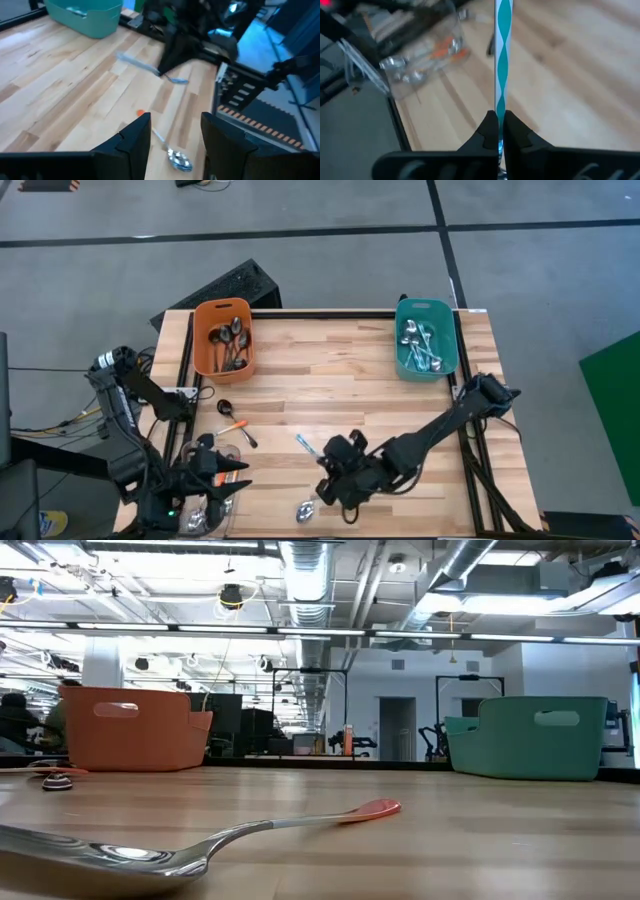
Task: Sort silverware by color (type)
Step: Put the blue patterned spoon into the blue bin
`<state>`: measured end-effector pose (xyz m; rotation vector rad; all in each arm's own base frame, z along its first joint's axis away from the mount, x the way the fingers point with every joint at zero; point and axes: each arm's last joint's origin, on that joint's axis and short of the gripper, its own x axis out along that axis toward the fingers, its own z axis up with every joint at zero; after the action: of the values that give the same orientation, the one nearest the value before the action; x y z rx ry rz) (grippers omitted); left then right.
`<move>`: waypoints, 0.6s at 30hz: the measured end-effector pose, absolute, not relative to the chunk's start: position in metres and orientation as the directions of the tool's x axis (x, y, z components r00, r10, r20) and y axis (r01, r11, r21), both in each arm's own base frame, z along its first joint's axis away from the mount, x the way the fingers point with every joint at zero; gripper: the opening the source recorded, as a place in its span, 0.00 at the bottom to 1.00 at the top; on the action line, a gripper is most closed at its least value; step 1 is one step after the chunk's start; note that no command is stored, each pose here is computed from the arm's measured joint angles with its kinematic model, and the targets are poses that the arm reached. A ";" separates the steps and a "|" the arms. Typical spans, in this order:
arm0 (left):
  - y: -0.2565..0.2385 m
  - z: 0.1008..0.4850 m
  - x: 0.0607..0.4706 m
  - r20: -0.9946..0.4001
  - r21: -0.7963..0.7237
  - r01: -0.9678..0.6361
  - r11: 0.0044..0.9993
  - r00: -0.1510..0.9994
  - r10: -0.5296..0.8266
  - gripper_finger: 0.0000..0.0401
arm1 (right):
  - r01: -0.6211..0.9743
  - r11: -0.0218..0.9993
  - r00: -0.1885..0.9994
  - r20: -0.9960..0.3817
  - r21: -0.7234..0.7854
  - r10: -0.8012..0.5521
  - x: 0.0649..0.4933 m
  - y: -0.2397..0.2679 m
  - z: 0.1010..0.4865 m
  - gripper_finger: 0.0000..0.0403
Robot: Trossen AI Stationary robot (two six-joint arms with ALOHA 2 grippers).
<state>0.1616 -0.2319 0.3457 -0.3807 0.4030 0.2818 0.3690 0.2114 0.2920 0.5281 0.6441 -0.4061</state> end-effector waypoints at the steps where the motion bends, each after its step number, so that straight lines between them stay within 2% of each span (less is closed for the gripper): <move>1: -0.233 0.346 0.160 -0.418 -0.305 -0.334 0.892 0.888 0.190 0.40 | 0.502 0.801 0.742 -0.638 0.326 -0.205 0.367 0.208 0.299 0.03; 10: -0.237 0.349 0.153 -0.336 -0.302 -0.333 0.893 0.914 0.227 0.40 | 0.471 0.830 0.800 -0.541 0.299 -0.259 0.350 0.168 0.355 0.03; 18: -0.236 0.349 0.153 -0.329 -0.299 -0.337 0.893 0.915 0.235 0.40 | 0.558 0.810 0.732 -0.567 0.180 -0.378 0.322 0.155 0.366 0.03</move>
<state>0.1532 -0.2363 0.3488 -0.3593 0.2909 0.3011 0.3220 0.1550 0.3660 0.3535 0.5398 -0.5267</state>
